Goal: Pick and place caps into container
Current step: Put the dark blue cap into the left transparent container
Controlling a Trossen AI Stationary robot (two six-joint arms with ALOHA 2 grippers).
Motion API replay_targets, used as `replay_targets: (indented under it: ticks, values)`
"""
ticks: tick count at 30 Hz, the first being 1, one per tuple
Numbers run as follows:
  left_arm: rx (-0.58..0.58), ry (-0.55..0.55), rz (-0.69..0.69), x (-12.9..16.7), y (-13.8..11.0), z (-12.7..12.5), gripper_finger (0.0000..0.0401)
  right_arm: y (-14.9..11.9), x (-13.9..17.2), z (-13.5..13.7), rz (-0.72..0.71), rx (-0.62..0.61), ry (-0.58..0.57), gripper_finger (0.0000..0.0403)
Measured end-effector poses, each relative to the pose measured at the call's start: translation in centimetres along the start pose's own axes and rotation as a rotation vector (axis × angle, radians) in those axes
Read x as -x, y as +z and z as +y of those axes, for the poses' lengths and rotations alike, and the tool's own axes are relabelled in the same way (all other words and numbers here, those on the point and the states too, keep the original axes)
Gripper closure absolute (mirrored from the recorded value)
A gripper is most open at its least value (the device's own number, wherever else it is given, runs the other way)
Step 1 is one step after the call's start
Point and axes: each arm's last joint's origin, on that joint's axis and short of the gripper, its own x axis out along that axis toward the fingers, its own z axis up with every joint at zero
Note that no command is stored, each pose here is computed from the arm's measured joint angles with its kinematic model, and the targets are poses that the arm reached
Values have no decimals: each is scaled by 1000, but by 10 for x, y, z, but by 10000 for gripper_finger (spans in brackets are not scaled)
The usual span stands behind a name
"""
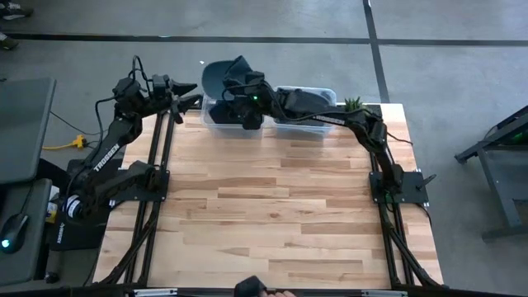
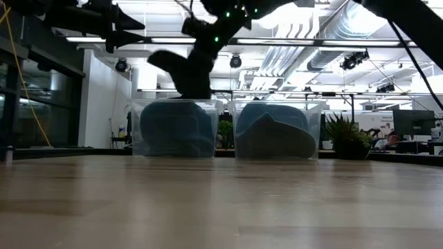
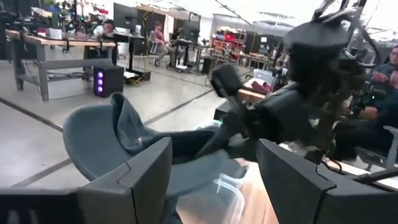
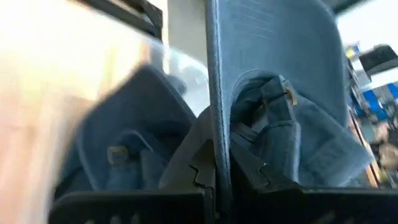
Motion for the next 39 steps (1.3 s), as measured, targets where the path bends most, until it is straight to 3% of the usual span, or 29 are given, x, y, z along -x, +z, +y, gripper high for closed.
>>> replay_targets:
  ticks: [7,13,23,32,39]
  values:
    - [-1,3,33,3,-3,-3,169,-23,-20,3,30,-96,128,393]
    - [18,7,56,3,-6,-2,169,-25,-24,10,6,-142,233,393]
    - [38,-12,77,3,-8,-3,169,-37,-47,30,44,-140,273,393]
    - [61,-14,100,3,-11,-2,169,-50,-57,21,19,-229,321,393]
    - [70,-12,108,3,-12,-2,169,-52,-57,18,22,-228,320,387]
